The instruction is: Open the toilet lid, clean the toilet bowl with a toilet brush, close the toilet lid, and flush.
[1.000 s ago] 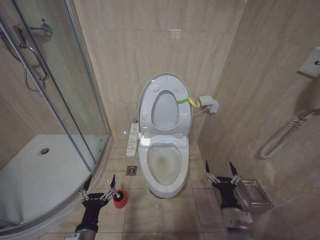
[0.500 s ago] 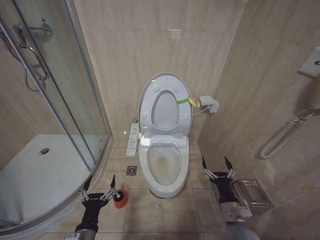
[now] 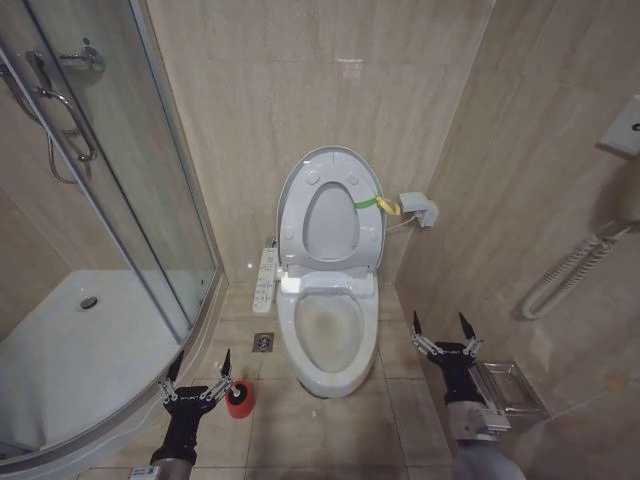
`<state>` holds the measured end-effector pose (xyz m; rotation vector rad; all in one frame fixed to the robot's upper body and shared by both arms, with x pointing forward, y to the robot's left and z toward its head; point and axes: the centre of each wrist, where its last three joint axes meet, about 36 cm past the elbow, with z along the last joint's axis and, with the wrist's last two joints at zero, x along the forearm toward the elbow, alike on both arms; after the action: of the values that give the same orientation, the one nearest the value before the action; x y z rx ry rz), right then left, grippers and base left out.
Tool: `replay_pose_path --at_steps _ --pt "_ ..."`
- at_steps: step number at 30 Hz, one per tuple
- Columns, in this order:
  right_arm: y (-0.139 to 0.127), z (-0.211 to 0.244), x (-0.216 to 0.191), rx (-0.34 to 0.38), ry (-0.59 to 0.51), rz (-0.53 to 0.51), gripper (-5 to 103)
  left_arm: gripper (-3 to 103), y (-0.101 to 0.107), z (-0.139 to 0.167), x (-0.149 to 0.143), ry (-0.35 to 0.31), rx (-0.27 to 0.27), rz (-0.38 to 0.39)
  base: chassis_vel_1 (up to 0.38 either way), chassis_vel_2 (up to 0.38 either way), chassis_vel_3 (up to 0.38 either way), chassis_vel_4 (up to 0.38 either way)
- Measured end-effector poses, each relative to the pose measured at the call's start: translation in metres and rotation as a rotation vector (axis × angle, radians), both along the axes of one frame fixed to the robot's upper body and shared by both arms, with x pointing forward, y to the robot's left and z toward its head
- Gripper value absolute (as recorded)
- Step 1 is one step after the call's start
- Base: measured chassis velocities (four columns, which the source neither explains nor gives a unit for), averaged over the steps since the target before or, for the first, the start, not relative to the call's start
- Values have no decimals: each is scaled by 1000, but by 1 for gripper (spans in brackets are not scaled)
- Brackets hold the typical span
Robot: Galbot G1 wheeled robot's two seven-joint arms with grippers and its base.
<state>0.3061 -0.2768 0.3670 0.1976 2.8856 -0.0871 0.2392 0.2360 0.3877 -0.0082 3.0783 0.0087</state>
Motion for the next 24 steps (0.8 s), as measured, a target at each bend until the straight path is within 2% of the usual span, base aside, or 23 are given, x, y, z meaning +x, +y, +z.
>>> replay_pose_path --at_steps 16,24 --pt "0 -1 3 -13 -18 -38 100 95 0 0 0 0 0 0 -33 32 29 -29" --pt "0 0 7 -28 -38 -96 100 95 0 0 0 0 0 0 -48 -7 64 17"
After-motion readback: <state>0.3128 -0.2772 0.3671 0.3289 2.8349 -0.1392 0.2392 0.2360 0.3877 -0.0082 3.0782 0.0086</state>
